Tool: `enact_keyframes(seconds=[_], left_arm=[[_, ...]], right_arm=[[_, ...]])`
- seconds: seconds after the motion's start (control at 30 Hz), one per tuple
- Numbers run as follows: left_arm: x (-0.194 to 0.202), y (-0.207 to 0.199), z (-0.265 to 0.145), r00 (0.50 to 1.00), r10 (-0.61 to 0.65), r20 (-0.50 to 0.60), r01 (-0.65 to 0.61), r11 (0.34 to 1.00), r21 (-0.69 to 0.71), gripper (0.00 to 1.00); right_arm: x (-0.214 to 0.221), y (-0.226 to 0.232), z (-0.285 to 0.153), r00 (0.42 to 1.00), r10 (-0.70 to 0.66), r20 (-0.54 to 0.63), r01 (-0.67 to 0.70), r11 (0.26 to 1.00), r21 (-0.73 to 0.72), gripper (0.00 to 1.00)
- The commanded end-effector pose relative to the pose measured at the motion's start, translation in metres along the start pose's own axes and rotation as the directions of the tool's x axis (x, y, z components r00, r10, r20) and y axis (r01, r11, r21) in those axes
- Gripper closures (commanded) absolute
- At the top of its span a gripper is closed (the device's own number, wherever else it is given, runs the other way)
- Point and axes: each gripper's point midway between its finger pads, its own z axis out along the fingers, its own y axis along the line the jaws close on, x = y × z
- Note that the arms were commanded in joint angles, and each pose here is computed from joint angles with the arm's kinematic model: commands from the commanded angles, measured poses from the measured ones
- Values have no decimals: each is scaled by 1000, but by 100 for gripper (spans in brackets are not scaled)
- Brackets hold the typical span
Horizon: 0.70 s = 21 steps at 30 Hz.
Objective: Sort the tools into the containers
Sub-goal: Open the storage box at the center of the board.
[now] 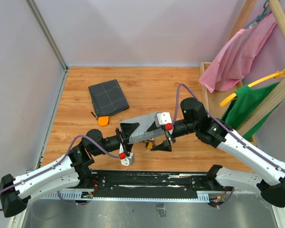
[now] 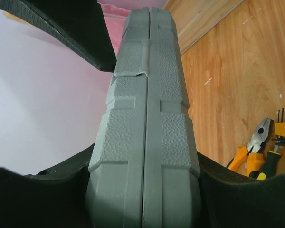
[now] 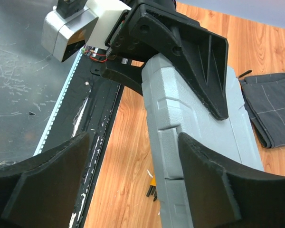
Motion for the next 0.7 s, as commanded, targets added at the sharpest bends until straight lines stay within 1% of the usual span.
enact_keyframes(seconds=[0.0,0.13,0.17,0.23,0.37,0.47,0.57,0.67], left_arm=[[-14,39,-4,998,43,37,-37,989,-146,100],[-13,41,-4,998,47,32,-41,986,-160,100],[-12,42,-4,999,47,27,-42,985,-165,100],[-9,45,-5,999,47,12,-44,982,-181,100],[-3,54,-9,997,65,-30,-70,970,-231,100],[3,59,-11,995,81,-65,-96,959,-266,100],[6,66,-13,993,79,-89,-102,950,-295,100],[8,68,-13,992,75,-102,-103,947,-305,100]], right_arm=[[7,19,3,997,77,-32,-79,993,-90,29],[16,21,5,993,105,-51,-110,989,-95,36],[17,20,5,992,111,-57,-116,989,-87,35],[21,19,5,989,127,-71,-132,988,-75,38],[31,18,5,977,180,-117,-187,981,-50,46],[42,23,5,957,242,-163,-253,966,-55,53],[49,34,5,933,295,-205,-319,943,-95,60],[51,45,5,920,322,-225,-357,925,-134,63]])
